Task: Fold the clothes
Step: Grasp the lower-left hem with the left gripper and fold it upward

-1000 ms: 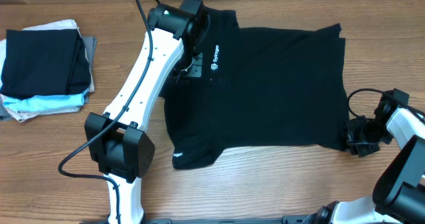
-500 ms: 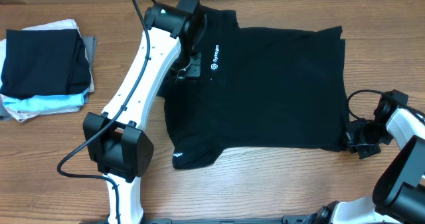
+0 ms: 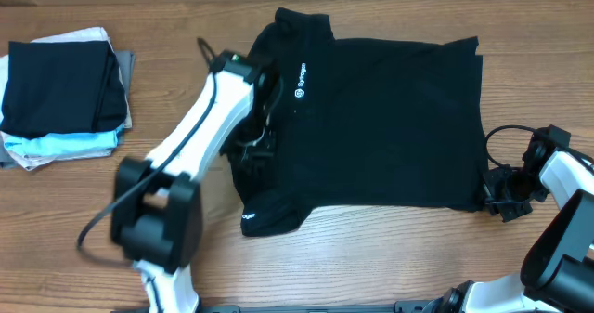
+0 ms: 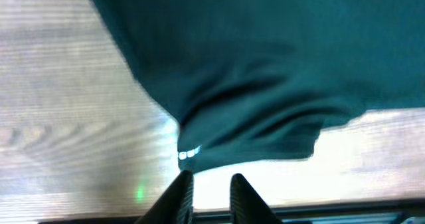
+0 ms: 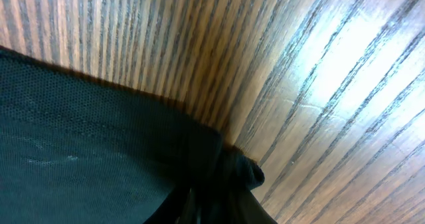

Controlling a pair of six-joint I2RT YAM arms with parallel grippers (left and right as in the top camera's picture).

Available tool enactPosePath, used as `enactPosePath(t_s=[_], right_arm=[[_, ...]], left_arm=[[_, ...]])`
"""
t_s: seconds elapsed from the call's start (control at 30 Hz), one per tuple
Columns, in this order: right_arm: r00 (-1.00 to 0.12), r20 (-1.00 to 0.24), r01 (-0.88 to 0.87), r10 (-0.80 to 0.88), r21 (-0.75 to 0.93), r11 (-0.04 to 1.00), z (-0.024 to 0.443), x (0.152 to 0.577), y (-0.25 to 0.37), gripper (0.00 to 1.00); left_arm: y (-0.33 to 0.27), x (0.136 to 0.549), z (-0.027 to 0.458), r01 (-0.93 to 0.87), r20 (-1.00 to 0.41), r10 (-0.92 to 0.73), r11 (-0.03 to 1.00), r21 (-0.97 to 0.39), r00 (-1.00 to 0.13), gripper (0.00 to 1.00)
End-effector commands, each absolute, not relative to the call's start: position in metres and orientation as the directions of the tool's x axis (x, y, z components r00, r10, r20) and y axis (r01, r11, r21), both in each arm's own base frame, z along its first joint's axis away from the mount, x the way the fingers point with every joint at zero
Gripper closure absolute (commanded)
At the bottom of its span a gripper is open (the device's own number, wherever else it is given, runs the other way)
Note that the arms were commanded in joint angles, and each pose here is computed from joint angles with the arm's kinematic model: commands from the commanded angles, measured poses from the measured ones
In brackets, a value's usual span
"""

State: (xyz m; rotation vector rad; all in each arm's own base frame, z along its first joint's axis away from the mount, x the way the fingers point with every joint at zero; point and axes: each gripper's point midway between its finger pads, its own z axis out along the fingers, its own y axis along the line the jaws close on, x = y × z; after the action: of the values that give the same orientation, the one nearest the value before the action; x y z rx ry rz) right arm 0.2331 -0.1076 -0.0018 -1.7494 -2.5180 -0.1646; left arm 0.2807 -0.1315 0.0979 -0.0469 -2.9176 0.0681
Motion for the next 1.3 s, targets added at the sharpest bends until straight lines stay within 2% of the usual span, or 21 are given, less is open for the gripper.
enactPosePath(t_s=[0.0, 0.1, 0.27, 0.43, 0.57, 0.7, 0.77, 0.9, 1.2, 1.27], right_arm=[[-0.359, 0.14, 0.932, 0.923, 0.004, 0.362, -0.013, 0.222, -0.104, 0.83], [-0.358, 0.147, 0.932, 0.922, 0.002, 0.362, -0.013, 0.22, -0.102, 0.82], [-0.357, 0.163, 0.933, 0.92, 0.023, 0.359, -0.013, 0.223, -0.099, 0.81], [-0.359, 0.156, 0.933, 0.92, 0.033, 0.359, -0.013, 0.225, -0.1, 0.81], [-0.359, 0.156, 0.933, 0.92, 0.033, 0.359, -0.013, 0.225, -0.1, 0.81], [-0.359, 0.156, 0.933, 0.92, 0.033, 0.359, -0.013, 0.226, -0.1, 0.81], [-0.36, 0.154, 0.933, 0.92, 0.035, 0.359, -0.013, 0.226, -0.1, 0.81], [-0.36, 0.151, 0.933, 0.921, 0.037, 0.359, -0.013, 0.227, -0.1, 0.81], [-0.361, 0.148, 0.933, 0.921, 0.04, 0.359, -0.013, 0.228, -0.101, 0.81], [-0.361, 0.149, 0.933, 0.921, 0.039, 0.359, -0.013, 0.228, -0.101, 0.81]], left_arm=[[-0.123, 0.26, 0.128, -0.034, 0.123, -0.023, 0.996, -0.084, -0.992, 0.7], [-0.114, 0.239, 0.119, -0.097, 0.117, -0.088, 0.993, -0.067, -0.989, 0.69], [-0.111, 0.209, 0.073, -0.153, 0.185, -0.144, 0.988, -0.033, -0.972, 0.64], [-0.112, 0.2, 0.032, -0.204, 0.184, -0.191, 0.978, -0.052, -0.964, 0.61], [-0.115, 0.208, 0.022, -0.212, 0.142, -0.2, 0.974, -0.079, -0.969, 0.54], [-0.115, 0.207, 0.017, -0.218, 0.139, -0.205, 0.973, -0.082, -0.969, 0.41], [-0.113, 0.202, 0.014, -0.221, 0.153, -0.208, 0.973, -0.072, -0.966, 0.39], [-0.108, 0.191, 0.004, -0.248, 0.174, -0.235, 0.967, -0.056, -0.956, 0.41], [-0.106, 0.186, -0.007, -0.287, 0.172, -0.274, 0.956, -0.054, -0.946, 0.52], [-0.106, 0.187, -0.007, -0.287, 0.171, -0.274, 0.957, -0.055, -0.946, 0.58]])
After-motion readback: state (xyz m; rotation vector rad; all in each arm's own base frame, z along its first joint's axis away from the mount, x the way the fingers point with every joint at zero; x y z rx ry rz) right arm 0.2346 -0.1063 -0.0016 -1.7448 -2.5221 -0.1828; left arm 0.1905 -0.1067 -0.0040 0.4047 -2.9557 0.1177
